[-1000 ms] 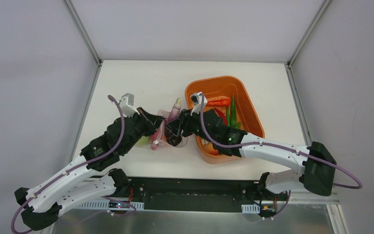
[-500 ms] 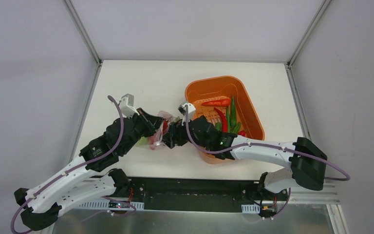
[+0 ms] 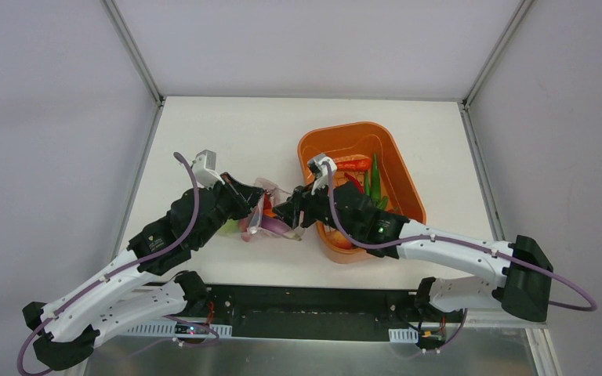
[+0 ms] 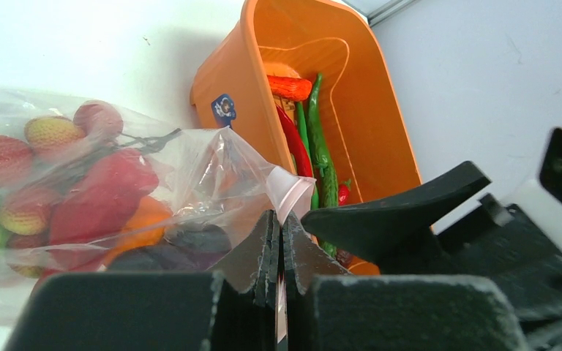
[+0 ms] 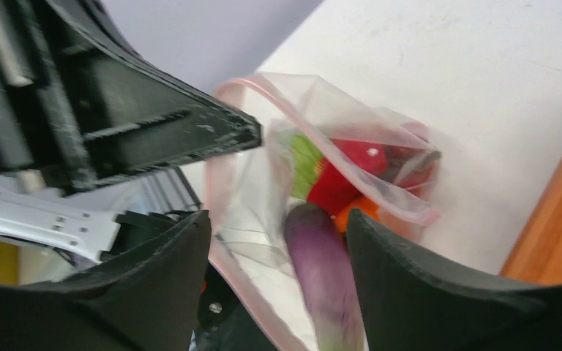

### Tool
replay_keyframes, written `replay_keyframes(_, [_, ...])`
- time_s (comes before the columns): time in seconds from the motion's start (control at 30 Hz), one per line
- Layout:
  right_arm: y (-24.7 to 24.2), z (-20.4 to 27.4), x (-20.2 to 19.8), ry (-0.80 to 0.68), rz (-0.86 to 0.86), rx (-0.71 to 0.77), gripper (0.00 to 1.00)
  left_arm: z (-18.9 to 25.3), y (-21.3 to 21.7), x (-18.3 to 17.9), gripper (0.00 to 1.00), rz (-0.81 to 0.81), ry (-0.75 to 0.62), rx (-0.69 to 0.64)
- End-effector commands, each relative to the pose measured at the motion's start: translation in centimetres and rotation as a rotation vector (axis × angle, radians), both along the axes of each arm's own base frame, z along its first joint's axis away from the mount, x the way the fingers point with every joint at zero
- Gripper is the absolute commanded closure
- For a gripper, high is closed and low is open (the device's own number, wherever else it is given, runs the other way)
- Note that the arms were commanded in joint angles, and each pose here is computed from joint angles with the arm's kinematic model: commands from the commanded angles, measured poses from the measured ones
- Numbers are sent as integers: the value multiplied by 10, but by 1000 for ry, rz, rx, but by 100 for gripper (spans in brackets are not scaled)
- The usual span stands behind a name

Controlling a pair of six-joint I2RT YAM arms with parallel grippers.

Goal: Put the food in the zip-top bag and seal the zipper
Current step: Place the fake vegetable in the zipper food storage bag.

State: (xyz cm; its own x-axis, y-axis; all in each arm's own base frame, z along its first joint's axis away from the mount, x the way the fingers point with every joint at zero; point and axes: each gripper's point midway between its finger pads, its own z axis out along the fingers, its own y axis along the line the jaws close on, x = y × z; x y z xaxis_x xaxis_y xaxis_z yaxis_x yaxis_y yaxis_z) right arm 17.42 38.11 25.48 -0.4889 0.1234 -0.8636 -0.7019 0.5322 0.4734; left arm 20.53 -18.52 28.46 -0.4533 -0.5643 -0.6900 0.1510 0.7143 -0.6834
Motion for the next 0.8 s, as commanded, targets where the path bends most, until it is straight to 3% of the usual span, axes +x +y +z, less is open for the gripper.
replay_keyframes(0.0, [3, -12, -2, 34, 22, -54, 46, 26, -3, -2, 100, -12, -50, -71])
replay_keyframes(0.07, [0, -15, -4, 46, 24, -85, 44, 24, -2, -2, 100, -9, -45, -70])
replay_keyframes(0.17, [-11, -11, -7, 37, 22, -107, 33, 23, -3, -3, 100, -14, -40, -62])
replay_keyframes(0.27, [-21, -5, -19, 26, 71, -119, 33, 24, -2, -4, 100, -18, -39, -55])
replay_keyframes(0.57, [-32, -20, -36, 62, 154, -203, 52, 19, -4, -6, 100, -33, -33, -57])
replay_keyframes(0.77, [-17, -35, -40, 112, 206, -224, 55, 15, -5, -7, 100, -41, -22, -47])
